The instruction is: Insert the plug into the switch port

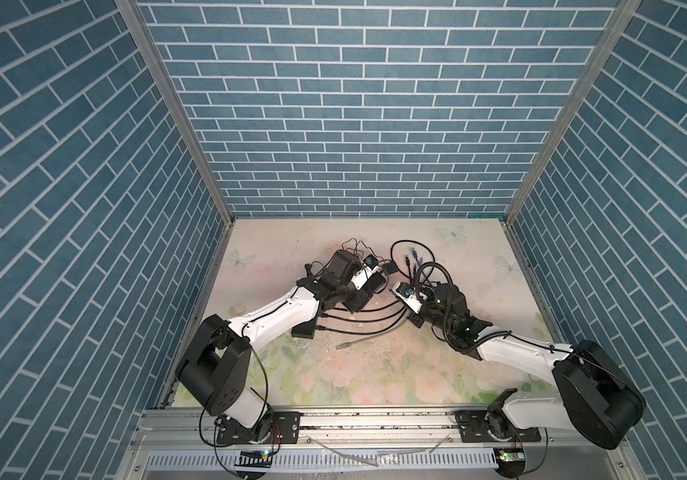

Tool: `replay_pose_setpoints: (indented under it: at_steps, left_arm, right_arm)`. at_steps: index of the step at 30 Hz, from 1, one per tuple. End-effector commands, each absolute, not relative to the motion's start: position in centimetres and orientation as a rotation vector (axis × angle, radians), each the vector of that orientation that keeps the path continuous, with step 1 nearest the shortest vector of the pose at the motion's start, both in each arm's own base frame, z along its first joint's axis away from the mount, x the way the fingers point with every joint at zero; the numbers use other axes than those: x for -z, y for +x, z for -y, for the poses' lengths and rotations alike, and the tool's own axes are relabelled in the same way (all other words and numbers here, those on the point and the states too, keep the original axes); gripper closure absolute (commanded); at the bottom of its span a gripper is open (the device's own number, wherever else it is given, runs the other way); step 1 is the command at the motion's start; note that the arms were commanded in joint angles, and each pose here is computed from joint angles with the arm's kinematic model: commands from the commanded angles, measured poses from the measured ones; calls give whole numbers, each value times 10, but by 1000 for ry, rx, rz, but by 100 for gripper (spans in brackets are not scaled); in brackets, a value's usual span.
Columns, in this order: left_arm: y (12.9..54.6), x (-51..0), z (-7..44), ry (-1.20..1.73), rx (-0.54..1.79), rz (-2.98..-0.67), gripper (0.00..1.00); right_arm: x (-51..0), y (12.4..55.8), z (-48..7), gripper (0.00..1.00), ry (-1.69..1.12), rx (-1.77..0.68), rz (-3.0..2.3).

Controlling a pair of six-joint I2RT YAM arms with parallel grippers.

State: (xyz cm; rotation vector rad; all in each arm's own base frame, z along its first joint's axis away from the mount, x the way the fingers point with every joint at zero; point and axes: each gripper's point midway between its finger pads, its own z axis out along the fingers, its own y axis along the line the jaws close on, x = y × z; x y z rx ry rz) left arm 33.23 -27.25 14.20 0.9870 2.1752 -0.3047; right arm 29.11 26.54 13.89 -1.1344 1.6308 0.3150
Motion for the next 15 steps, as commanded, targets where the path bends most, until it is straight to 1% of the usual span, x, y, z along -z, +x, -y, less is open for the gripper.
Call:
replay_pose_setpoints:
  at_steps: [1, 9, 15]
  left_arm:
    - [332, -155, 271, 934, 301, -2158, 99]
    - [332, -156, 272, 927, 282, -2153, 99]
    - [330, -154, 276, 946, 286, -2152, 99]
  right_arm:
    - [-164, 291, -280, 100, -1110, -381, -1588]
    - [-169, 284, -291, 100, -1133, -416, -1562]
    - [-172, 291, -289, 100, -1106, -388, -1567]
